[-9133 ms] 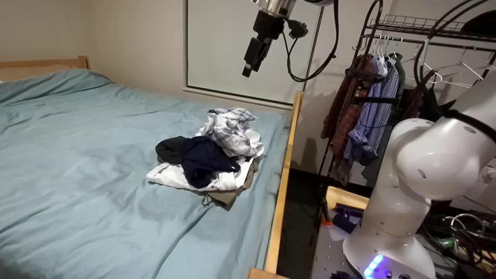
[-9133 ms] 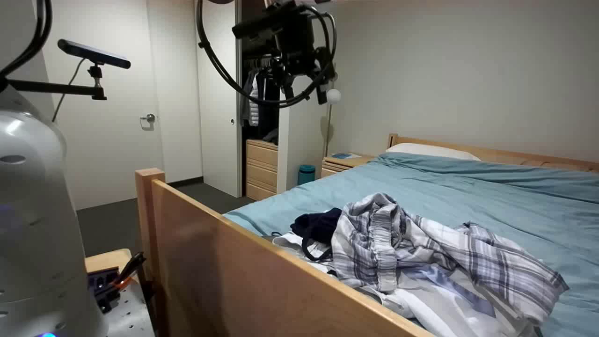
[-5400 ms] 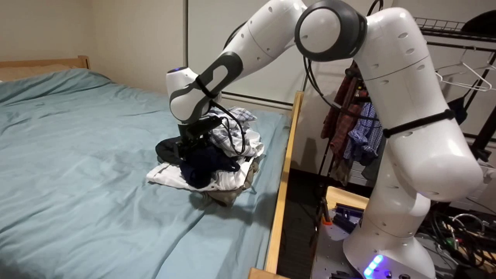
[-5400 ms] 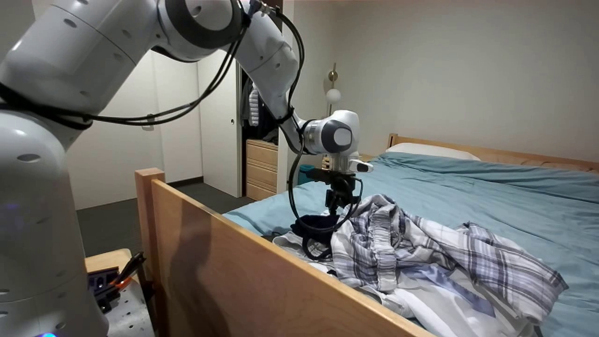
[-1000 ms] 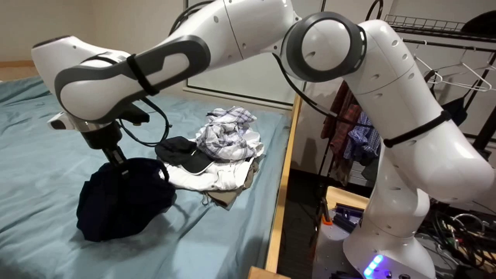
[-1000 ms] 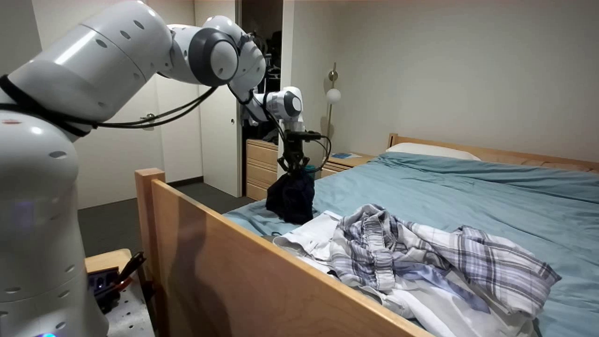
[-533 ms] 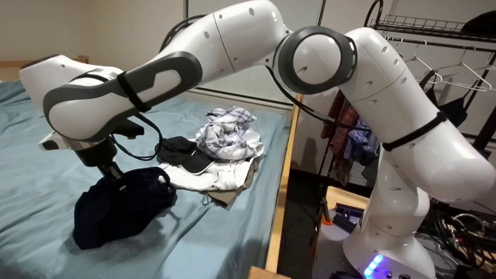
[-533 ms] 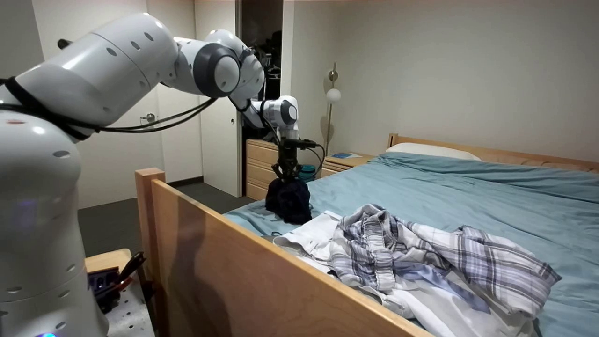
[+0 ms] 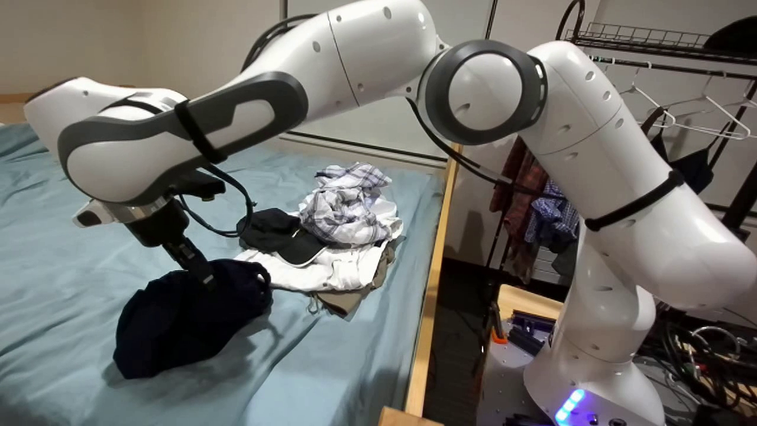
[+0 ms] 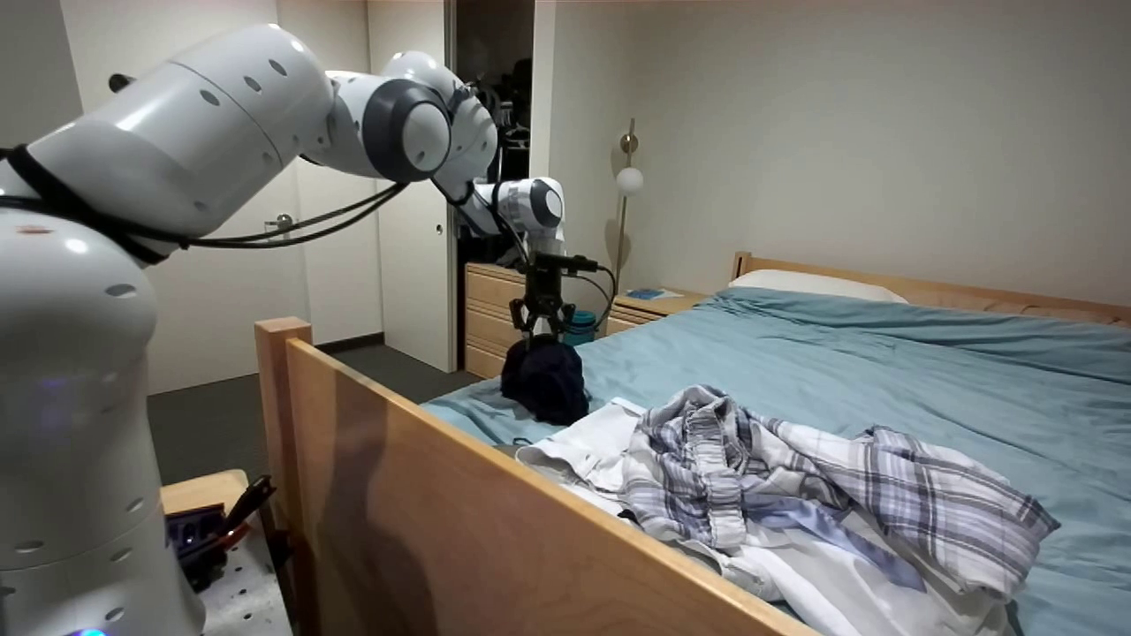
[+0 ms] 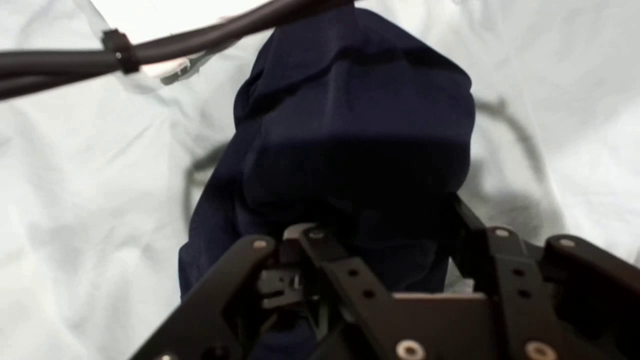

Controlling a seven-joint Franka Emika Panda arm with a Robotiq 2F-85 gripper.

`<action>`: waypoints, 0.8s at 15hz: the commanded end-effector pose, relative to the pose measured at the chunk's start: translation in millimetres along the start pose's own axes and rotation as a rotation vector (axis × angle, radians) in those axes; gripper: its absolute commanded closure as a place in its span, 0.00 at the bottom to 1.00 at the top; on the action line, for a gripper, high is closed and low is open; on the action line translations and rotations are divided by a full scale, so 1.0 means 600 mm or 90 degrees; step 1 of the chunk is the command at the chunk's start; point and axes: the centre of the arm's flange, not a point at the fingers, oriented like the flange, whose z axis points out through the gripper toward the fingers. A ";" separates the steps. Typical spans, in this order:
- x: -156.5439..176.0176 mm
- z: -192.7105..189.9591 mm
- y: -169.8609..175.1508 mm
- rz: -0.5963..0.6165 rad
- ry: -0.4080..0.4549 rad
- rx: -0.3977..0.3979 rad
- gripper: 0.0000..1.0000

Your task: Move the blue and checked clothes to the left

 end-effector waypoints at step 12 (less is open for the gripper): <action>-0.219 -0.114 0.027 0.364 0.230 0.116 0.00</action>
